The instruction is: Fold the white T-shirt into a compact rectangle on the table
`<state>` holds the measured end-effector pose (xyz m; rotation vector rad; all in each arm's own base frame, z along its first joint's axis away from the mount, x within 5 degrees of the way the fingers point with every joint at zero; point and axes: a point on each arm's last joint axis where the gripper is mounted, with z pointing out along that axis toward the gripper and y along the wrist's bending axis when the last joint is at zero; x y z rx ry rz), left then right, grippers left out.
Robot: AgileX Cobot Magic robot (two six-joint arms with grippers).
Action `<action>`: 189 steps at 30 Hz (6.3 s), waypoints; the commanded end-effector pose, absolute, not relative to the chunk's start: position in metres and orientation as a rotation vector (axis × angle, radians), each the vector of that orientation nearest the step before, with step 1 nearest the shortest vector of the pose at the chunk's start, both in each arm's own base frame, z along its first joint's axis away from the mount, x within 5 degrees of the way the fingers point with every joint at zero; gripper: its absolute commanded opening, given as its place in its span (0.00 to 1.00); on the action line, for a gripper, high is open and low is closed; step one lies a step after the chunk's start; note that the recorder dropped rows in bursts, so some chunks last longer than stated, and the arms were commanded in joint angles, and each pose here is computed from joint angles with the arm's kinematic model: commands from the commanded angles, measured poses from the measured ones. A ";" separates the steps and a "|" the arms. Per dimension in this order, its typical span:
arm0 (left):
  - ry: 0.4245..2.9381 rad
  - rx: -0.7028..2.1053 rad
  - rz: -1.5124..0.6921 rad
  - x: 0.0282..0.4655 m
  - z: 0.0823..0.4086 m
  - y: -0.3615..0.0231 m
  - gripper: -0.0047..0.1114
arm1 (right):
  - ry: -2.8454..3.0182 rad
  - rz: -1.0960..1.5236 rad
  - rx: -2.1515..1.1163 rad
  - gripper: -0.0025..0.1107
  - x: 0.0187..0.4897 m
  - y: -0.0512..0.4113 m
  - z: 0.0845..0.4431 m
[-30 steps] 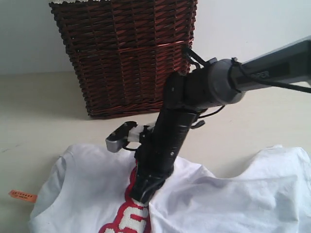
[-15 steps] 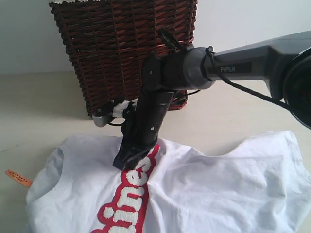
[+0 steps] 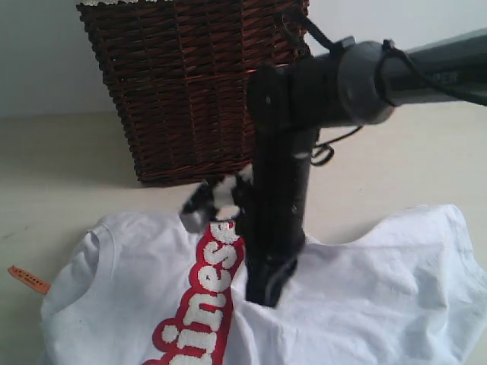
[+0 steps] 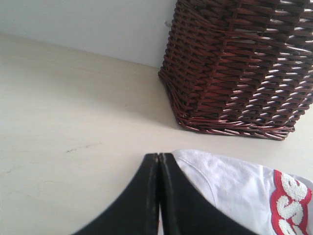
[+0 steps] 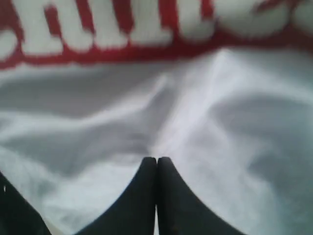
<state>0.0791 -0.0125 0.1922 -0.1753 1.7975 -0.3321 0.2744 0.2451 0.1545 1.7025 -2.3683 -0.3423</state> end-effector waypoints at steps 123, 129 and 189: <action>1.792 -0.175 -0.339 0.078 0.192 -0.013 0.04 | -3.111 -0.237 1.598 0.50 0.234 0.075 0.214; 1.792 -0.175 -0.339 0.078 0.192 -0.013 0.04 | -3.244 -0.221 1.357 0.50 0.237 0.055 0.188; 1.793 -0.172 -0.343 0.078 0.192 -0.013 0.04 | -3.350 -1.374 0.707 0.02 0.279 0.027 0.195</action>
